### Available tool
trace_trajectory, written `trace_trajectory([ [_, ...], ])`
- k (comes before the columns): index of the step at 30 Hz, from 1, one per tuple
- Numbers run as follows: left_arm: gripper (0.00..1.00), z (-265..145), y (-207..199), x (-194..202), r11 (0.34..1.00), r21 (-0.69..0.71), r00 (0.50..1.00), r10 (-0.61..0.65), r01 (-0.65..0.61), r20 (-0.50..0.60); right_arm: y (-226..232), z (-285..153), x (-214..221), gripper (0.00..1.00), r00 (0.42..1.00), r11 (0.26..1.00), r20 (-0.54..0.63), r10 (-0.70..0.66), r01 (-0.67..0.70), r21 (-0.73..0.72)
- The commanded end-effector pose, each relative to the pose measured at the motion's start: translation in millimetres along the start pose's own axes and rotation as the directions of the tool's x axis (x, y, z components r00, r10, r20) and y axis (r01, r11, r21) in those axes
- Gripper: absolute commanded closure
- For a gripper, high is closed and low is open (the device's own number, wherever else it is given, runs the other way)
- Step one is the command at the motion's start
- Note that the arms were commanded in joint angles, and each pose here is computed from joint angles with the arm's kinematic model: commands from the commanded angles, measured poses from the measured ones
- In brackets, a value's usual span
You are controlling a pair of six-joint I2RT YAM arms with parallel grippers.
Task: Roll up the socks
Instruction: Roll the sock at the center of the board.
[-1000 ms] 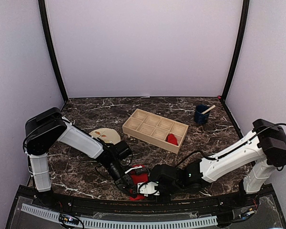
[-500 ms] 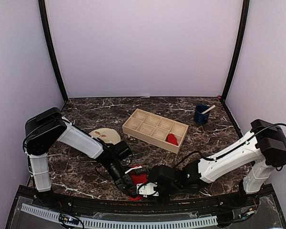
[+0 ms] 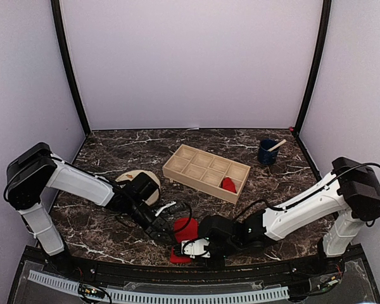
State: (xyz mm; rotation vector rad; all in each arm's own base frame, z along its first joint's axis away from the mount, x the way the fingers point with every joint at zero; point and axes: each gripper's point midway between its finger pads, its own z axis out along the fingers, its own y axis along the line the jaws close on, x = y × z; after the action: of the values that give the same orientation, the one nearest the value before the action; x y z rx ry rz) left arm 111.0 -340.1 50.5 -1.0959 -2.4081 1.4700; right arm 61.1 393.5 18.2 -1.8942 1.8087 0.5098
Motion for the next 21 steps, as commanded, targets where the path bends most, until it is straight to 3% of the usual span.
trace_trajectory([
  [1,0.79,-9,-7,-11,1.000,-0.007,0.997,0.024,-0.023,0.072,-2,8,6,1.00,0.997,0.995,-0.015,0.079,-0.080,-0.053],
  [10,0.77,-18,3,-9,0.995,-0.099,0.986,0.041,-0.026,0.159,-11,4,14,1.00,0.968,0.954,-0.031,0.251,-0.252,-0.164],
  [21,0.63,-20,10,-17,0.988,-0.143,0.970,0.097,-0.066,0.224,-14,-3,21,1.00,0.904,0.838,-0.079,0.420,-0.420,-0.349],
])
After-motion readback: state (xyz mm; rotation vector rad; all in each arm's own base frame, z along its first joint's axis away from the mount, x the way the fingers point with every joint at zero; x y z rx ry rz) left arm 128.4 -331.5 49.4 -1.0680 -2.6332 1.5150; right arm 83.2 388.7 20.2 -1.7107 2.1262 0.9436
